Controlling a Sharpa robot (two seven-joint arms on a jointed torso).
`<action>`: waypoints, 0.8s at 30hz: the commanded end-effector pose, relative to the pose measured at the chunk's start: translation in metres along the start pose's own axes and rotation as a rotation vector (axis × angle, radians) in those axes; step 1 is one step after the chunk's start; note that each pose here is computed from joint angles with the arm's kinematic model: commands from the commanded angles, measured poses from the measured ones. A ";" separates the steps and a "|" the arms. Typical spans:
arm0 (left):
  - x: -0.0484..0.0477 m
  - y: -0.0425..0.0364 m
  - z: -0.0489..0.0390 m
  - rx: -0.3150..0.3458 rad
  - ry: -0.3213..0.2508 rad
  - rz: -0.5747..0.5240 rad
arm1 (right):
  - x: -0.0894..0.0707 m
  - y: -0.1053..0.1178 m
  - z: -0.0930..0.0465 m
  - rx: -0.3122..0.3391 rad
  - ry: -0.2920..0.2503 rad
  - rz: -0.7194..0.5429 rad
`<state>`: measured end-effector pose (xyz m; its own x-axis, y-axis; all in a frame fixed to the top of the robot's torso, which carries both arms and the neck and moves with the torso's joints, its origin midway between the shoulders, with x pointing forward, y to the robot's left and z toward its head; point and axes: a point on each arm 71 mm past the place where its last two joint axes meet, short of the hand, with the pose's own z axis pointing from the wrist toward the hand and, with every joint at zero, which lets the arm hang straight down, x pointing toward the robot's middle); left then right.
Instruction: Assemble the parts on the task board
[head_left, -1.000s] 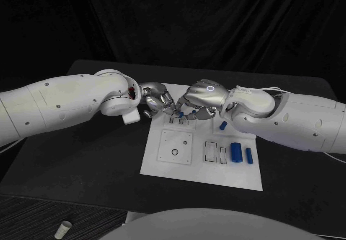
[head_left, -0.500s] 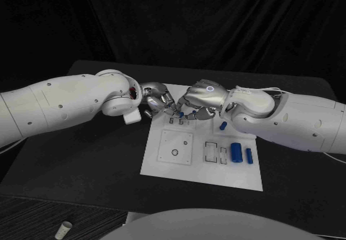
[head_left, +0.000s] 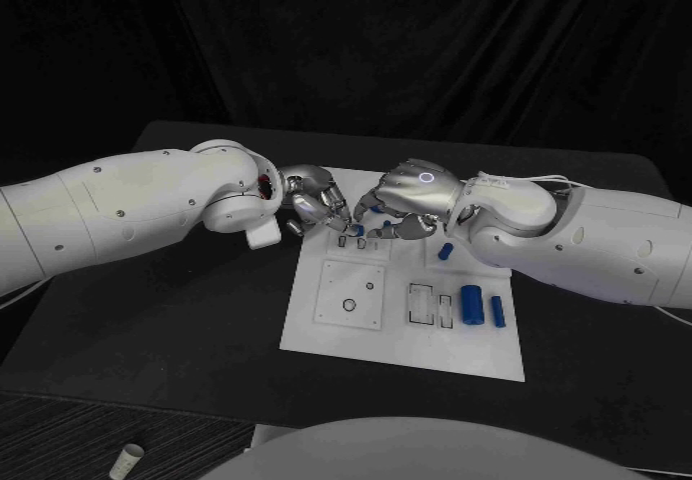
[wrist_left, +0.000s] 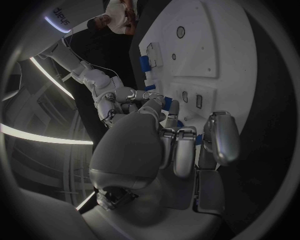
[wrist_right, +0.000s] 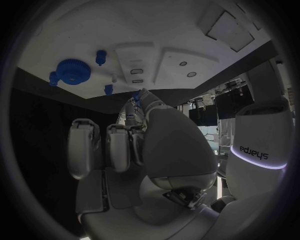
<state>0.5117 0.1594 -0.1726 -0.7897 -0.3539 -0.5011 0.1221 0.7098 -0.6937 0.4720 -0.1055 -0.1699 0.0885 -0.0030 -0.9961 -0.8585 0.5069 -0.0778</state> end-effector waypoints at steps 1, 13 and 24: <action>0.0007 0.0011 0.0009 -0.018 -0.006 -0.014 | -0.002 -0.003 -0.005 0.022 -0.007 -0.002; 0.0054 0.0056 0.0000 -0.100 0.021 -0.009 | -0.006 -0.025 -0.039 0.100 -0.022 -0.017; -0.0083 -0.0133 -0.0104 -0.315 0.136 0.105 | -0.020 -0.030 -0.065 0.142 -0.040 -0.012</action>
<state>0.5138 0.1577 -0.1528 -0.8102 -0.2764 -0.5168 0.0540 0.8428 -0.5355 0.4631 -0.1746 -0.1542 0.1105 0.0010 -0.9939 -0.7957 0.5993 -0.0878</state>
